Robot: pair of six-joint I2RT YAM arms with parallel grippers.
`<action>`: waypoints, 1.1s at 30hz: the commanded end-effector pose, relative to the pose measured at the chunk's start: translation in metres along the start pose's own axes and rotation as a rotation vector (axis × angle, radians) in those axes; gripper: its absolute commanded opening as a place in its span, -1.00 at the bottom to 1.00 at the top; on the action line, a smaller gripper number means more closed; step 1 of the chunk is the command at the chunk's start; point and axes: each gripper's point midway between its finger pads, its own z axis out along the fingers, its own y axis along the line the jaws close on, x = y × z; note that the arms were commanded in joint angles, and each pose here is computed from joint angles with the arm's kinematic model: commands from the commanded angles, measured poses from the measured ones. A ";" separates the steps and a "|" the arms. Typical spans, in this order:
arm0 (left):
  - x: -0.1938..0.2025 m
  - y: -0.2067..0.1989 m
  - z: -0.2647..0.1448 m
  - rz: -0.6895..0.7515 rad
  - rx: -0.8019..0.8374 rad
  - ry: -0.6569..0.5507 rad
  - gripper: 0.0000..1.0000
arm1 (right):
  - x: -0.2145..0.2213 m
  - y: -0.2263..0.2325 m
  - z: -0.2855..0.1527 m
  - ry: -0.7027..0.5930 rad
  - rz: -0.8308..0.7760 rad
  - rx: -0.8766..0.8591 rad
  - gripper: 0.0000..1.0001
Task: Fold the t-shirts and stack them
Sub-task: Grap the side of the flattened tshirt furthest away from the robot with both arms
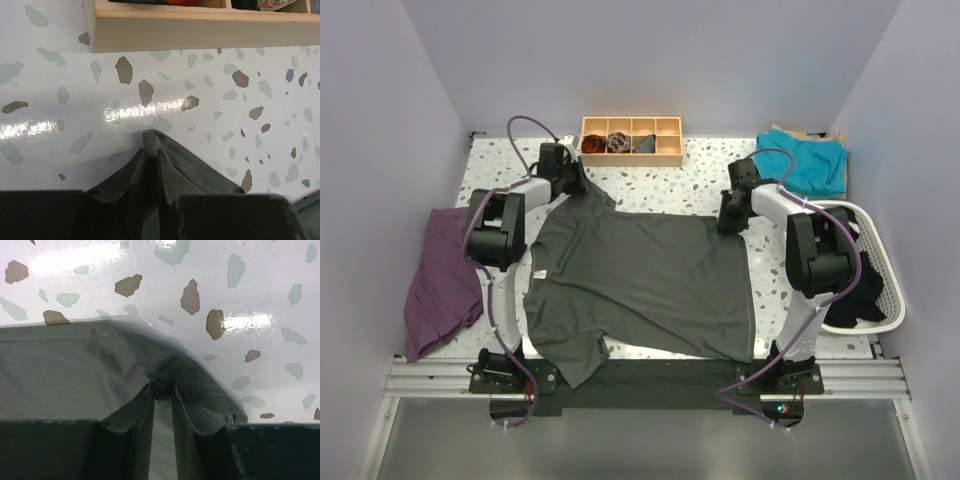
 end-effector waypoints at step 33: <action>-0.086 -0.042 -0.012 0.098 0.142 -0.166 -1.00 | -0.105 -0.040 -0.090 -0.336 -0.019 0.272 -1.00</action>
